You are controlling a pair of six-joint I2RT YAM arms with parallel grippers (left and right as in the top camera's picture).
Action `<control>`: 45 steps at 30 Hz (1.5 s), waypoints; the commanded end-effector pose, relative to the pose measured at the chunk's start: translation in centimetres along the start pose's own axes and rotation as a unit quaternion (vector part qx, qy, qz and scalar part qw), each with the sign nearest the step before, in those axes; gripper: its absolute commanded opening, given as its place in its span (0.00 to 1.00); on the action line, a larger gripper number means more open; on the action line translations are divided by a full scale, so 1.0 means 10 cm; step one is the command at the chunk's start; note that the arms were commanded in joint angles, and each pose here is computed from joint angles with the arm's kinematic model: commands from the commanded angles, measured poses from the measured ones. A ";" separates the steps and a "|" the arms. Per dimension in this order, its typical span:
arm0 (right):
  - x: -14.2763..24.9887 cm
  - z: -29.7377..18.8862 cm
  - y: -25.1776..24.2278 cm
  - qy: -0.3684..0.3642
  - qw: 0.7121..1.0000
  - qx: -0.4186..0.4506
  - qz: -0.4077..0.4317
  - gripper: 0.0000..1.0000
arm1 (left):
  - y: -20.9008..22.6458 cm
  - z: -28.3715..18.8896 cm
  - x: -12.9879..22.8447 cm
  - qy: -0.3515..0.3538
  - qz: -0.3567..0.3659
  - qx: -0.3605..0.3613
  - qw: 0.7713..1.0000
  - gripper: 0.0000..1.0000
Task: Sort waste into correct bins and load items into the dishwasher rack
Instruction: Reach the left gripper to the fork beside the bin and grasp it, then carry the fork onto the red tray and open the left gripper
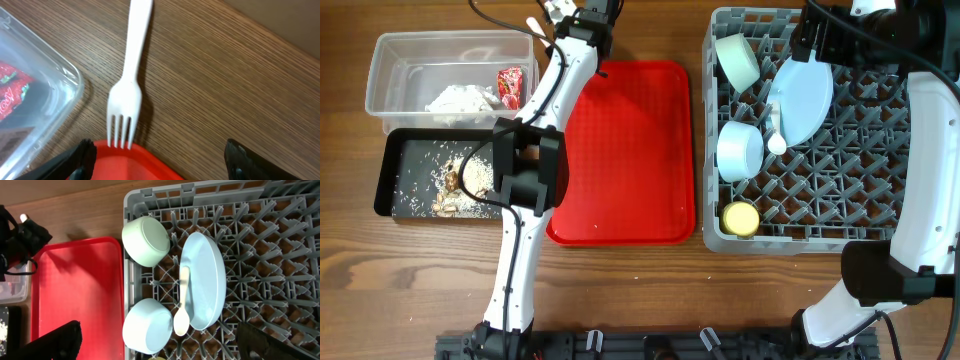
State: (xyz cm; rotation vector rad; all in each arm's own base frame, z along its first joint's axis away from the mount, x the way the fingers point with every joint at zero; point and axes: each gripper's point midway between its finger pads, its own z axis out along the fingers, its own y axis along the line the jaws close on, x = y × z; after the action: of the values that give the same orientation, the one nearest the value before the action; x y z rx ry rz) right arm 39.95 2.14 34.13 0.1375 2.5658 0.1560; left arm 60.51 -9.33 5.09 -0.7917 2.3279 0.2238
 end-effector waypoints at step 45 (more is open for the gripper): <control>-0.06 0.06 0.01 -0.007 1.000 -0.001 -0.012 1.00 | 0.29 0.54 0.18 0.028 -0.014 -0.035 0.999 0.38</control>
State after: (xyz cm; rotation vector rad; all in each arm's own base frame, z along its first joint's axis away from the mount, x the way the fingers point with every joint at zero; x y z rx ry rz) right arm 40.43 2.15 34.45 0.1346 2.5426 0.1573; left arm 60.74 -5.54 0.81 -0.8709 2.3537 0.2802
